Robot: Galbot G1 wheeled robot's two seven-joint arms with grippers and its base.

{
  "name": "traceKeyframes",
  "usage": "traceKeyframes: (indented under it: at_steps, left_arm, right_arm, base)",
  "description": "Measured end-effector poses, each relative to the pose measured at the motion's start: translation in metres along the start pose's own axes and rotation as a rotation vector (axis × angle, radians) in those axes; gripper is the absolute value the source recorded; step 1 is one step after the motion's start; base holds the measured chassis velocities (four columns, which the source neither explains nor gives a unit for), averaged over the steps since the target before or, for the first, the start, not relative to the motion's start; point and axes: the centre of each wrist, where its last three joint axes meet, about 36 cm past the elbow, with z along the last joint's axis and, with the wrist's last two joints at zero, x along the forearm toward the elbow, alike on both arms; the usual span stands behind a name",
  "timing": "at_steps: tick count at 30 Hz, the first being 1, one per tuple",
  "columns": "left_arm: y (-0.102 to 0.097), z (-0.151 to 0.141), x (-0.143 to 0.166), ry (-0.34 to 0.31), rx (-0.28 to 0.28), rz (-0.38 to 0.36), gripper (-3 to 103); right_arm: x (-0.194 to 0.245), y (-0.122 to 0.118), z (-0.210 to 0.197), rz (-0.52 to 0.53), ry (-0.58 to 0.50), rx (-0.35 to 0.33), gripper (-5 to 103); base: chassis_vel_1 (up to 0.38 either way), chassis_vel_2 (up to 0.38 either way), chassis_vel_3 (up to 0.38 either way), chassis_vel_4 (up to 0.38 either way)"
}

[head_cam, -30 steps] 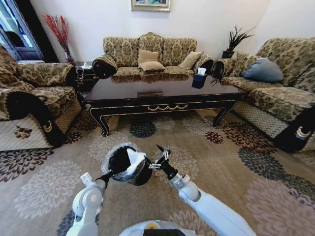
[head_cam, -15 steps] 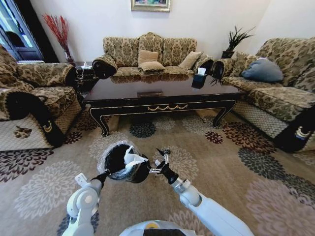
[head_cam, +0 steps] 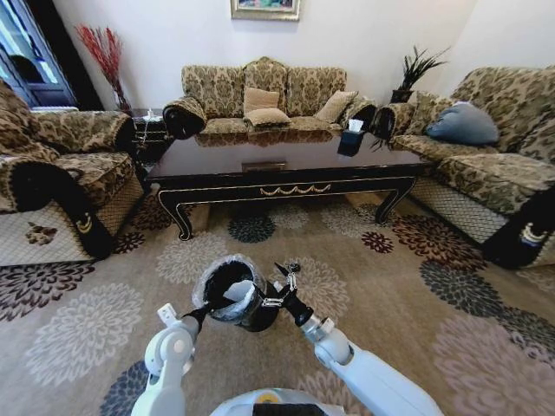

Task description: Move to the front of the table and pick up the trash from the floor, then place it into the trash bin.

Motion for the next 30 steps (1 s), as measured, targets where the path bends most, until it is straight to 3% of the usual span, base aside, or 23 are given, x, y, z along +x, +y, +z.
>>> traceKeyframes:
  at_steps: [8, 10, 12, 13, 16, 17, 21, 25, 30]
  left_arm:
    - [0.011, -0.011, -0.003, -0.018, 0.029, -0.013, 2]
    - [0.02, -0.021, 0.005, -0.049, 0.041, -0.026, 2]
    - [0.022, -0.024, 0.008, -0.06, 0.039, -0.031, 2]
    - [0.027, -0.029, 0.014, -0.08, 0.035, -0.042, 2]
    - [0.044, -0.046, 0.033, -0.142, 0.0, -0.095, 2]
    - [0.044, -0.046, 0.033, -0.142, 0.0, -0.095, 2]
    - [0.063, -0.062, 0.05, -0.197, -0.058, -0.177, 2]
    - [0.08, -0.076, 0.06, -0.236, -0.086, -0.252, 2]
    - [0.104, -0.088, 0.073, -0.269, -0.098, -0.339, 2]
  right_arm:
    - [0.003, -0.002, 0.011, 0.028, -0.006, -0.047, 100]
    - [-0.001, -0.002, 0.018, 0.133, 0.043, -0.108, 100]
    - [-0.003, -0.002, 0.019, 0.169, 0.062, -0.116, 100]
    - [-0.007, -0.004, 0.021, 0.234, 0.095, -0.123, 100]
    - [-0.022, -0.008, 0.022, 0.496, 0.278, -0.116, 100]
    - [-0.022, -0.008, 0.022, 0.496, 0.278, -0.116, 100]
    - [-0.042, -0.005, 0.021, 0.698, 0.387, -0.144, 100]
    - [-0.047, -0.007, 0.025, 0.743, 0.389, -0.13, 100]
    - [-0.037, -0.016, 0.031, 0.703, 0.352, -0.101, 100]
  base:
    - [0.0, 0.0, 0.0, 0.0]
    - [0.0, 0.0, 0.0, 0.0]
    - [0.0, 0.0, 0.0, 0.0]
    - [0.0, 0.0, 0.0, 0.0]
    - [0.0, 0.0, 0.0, 0.0]
    - [0.0, 0.0, 0.0, 0.0]
    - [0.0, 0.0, 0.0, 0.0]
    - [0.0, 0.0, 0.0, 0.0]
    - [0.0, 0.0, 0.0, 0.0]
